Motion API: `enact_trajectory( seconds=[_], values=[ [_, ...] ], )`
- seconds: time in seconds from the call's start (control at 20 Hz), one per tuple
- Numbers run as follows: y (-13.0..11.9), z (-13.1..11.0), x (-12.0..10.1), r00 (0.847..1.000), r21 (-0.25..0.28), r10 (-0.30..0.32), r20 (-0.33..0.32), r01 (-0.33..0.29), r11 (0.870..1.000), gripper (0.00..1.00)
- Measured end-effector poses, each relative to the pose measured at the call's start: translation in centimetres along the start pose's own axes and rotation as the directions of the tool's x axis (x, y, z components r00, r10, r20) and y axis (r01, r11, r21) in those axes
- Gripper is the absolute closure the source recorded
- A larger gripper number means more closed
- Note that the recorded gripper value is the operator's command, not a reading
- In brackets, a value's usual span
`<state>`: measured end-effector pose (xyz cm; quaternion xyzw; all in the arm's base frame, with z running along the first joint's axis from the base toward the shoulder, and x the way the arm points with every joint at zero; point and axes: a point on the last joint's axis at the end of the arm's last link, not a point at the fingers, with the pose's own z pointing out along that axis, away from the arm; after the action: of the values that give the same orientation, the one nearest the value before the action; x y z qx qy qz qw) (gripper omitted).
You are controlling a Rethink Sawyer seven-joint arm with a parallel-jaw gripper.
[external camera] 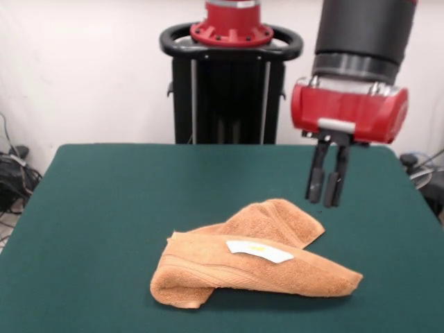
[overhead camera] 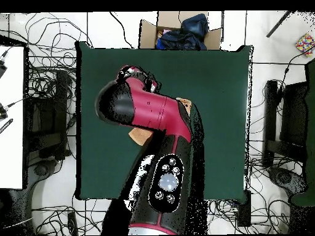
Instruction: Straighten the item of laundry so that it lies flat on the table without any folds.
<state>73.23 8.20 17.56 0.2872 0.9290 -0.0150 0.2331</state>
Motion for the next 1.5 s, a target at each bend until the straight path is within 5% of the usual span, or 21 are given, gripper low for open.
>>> enact_trajectory(
  seconds=[0.55, 0.9, 1.1, 1.35, 1.5],
  values=[
    [-1.8, 4.9, 2.9, 0.998, 0.077, -0.043, -0.040, 0.046, 0.996, 1.00],
    [-3.6, 7.1, 3.1, 0.983, 0.077, -0.168, -0.070, 0.173, 0.982, 1.00],
    [-5.9, 7.6, 2.7, 0.945, 0.095, -0.301, -0.125, 0.313, 0.945, 1.00],
    [-8.7, 6.3, 1.9, 0.850, 0.115, -0.456, -0.262, 0.497, 0.860, 1.00],
    [-9.4, 5.2, 1.2, 0.818, 0.111, -0.489, -0.301, 0.540, 0.834, 1.00]
  ],
)
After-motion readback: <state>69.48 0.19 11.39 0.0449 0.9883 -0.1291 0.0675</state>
